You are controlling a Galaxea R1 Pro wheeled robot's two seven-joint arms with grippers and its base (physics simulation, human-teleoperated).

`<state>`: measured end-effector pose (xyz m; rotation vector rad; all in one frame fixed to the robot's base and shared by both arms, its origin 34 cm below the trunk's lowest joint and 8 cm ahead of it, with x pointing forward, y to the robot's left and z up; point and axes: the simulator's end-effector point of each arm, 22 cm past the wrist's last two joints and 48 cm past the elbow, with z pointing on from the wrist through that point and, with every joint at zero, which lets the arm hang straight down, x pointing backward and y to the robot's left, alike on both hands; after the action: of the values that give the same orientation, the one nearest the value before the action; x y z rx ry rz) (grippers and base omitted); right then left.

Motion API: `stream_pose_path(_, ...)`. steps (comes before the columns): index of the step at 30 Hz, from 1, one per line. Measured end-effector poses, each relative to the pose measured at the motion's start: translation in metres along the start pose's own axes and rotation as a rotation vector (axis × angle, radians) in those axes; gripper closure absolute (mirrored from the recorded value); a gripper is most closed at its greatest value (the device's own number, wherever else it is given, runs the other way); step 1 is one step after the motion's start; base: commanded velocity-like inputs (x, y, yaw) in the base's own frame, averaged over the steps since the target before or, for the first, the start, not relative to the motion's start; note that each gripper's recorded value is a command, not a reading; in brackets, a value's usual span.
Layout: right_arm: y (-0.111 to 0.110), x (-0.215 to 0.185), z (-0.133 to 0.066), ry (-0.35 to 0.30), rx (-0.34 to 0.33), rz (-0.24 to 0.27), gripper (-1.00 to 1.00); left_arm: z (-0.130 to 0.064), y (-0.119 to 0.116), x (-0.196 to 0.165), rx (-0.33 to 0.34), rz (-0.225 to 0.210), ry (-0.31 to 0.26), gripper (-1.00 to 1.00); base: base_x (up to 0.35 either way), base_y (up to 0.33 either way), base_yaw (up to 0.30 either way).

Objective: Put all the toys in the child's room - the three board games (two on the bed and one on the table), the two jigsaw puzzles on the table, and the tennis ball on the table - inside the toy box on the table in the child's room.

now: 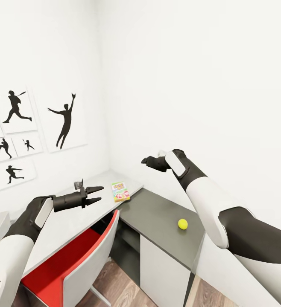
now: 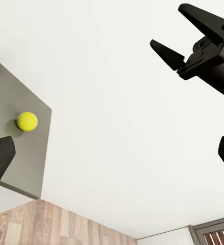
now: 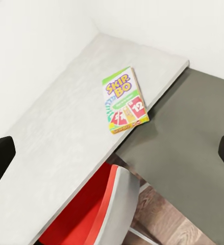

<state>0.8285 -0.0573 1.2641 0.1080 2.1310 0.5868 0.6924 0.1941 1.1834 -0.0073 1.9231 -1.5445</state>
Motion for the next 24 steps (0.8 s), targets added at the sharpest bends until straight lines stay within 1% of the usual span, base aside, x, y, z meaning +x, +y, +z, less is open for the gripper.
stream_pose_path(14, 0.0000, -0.0004, 0.0002, -0.003, 0.001, -0.003, -1.00, 0.0000, 0.0001, -0.0001, 0.000, 0.000, 0.000, -1.00, 0.012, 0.001, -0.001)
stream_pose_path(17, 0.0000, -0.0006, -0.0001, -0.003, 0.001, -0.002, -1.00, 0.0000, -0.0002, 0.0000, 0.000, 0.000, 0.000, -1.00, 0.106, 0.084, -0.005)
stream_pose_path(24, 0.0016, -0.0026, -0.0027, -0.007, -0.001, -0.001, -1.00, -0.0006, -0.0028, -0.0007, 0.002, 0.004, -0.001, -1.00, 0.117, 0.093, -0.144)
